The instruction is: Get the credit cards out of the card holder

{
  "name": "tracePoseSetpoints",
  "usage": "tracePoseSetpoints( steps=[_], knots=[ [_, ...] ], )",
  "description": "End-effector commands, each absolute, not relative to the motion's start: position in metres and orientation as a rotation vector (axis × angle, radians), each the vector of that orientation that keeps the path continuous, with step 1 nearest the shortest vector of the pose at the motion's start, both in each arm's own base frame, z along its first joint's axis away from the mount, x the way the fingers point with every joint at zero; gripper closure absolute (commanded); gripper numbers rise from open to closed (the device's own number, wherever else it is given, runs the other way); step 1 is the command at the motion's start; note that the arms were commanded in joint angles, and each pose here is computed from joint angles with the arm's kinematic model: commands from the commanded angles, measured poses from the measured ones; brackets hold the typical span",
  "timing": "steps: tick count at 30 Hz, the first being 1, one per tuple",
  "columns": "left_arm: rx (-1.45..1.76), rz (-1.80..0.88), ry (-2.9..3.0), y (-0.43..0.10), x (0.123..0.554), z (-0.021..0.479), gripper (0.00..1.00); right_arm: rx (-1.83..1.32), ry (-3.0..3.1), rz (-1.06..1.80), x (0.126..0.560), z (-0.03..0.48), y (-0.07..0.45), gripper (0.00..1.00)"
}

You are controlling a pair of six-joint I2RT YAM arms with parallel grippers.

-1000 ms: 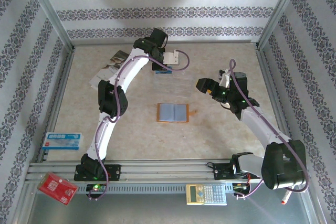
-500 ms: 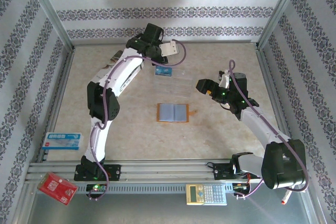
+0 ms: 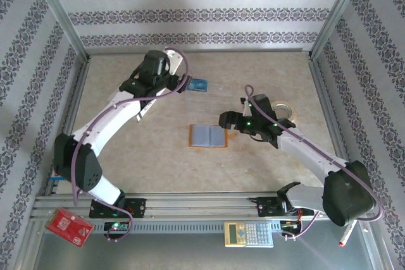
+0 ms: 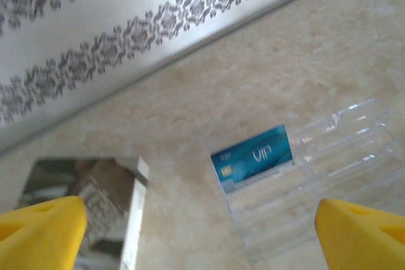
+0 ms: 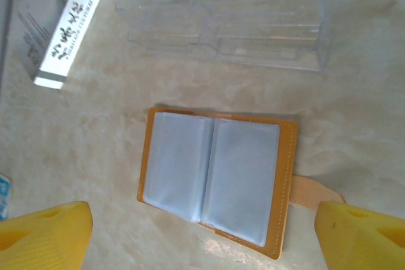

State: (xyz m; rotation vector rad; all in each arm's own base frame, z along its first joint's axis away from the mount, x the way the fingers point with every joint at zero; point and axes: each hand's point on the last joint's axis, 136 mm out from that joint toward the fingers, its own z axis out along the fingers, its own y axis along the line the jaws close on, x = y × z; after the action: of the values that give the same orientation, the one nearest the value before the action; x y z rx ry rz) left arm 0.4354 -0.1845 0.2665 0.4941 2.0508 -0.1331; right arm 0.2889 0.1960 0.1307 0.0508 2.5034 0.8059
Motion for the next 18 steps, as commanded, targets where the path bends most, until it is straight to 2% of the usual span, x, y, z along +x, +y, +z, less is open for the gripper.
tracePoseSetpoints(
  steps=[1,7,13,18],
  knots=[
    [0.189,-0.26,2.1,-0.167,0.419,0.259,0.04,-0.006,2.555,0.611,0.291,0.119,0.198,0.09],
    [-0.035,-0.439,2.337,-0.161,0.374,0.201,0.01,-0.129,2.63,0.444,0.291,0.093,0.224,0.1],
    [-0.174,-0.548,2.396,-0.155,0.355,0.161,0.0,-0.235,2.717,0.291,0.29,0.065,0.246,0.11],
    [-0.249,-0.665,2.437,-0.157,0.349,0.14,0.0,-0.265,2.781,0.259,0.286,0.044,0.249,0.19]
  ],
)
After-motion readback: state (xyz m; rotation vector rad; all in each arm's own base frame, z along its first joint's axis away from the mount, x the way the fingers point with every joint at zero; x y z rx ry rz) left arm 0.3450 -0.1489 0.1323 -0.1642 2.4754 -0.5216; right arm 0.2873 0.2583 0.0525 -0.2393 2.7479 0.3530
